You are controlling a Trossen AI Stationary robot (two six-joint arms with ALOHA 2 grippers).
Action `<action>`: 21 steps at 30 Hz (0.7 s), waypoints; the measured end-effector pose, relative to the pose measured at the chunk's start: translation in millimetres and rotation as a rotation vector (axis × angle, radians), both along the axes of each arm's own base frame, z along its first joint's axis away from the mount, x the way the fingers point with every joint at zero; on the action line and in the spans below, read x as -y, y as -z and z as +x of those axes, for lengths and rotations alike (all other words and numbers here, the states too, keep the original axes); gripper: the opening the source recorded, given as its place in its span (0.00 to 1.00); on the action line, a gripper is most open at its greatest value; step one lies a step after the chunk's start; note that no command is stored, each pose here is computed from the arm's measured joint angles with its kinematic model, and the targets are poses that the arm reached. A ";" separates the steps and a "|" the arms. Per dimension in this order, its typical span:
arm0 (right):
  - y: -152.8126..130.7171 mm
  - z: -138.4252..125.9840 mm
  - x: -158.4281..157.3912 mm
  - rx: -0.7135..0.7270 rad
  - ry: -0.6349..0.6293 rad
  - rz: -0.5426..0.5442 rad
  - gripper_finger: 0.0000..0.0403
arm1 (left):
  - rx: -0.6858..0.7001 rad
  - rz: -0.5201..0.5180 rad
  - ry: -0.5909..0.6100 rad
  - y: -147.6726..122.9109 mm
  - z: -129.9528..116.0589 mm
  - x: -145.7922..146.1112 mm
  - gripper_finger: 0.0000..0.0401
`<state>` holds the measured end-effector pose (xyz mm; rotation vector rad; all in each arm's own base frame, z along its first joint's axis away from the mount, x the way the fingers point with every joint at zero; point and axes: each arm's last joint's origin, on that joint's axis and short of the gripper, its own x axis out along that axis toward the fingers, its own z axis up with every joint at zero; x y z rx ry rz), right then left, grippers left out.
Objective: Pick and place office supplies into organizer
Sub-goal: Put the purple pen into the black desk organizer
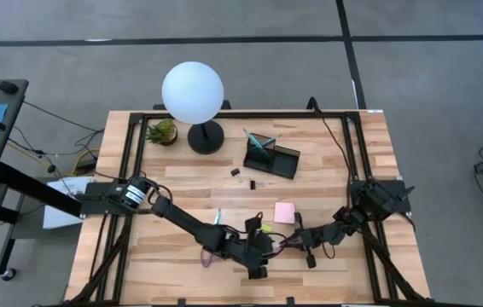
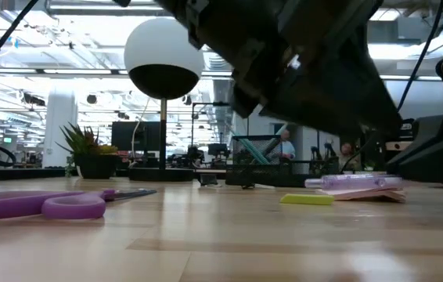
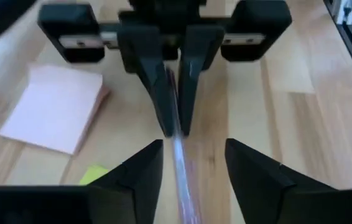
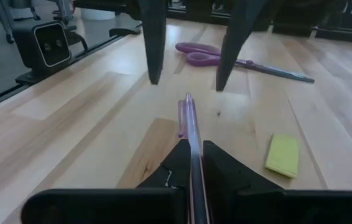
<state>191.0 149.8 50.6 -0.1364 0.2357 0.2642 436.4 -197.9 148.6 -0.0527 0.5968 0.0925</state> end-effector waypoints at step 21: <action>-2.5 2.3 -0.1 0.019 0.003 0.014 0.03 | -0.019 -0.191 -0.079 66.1 31.3 -13.5 0.47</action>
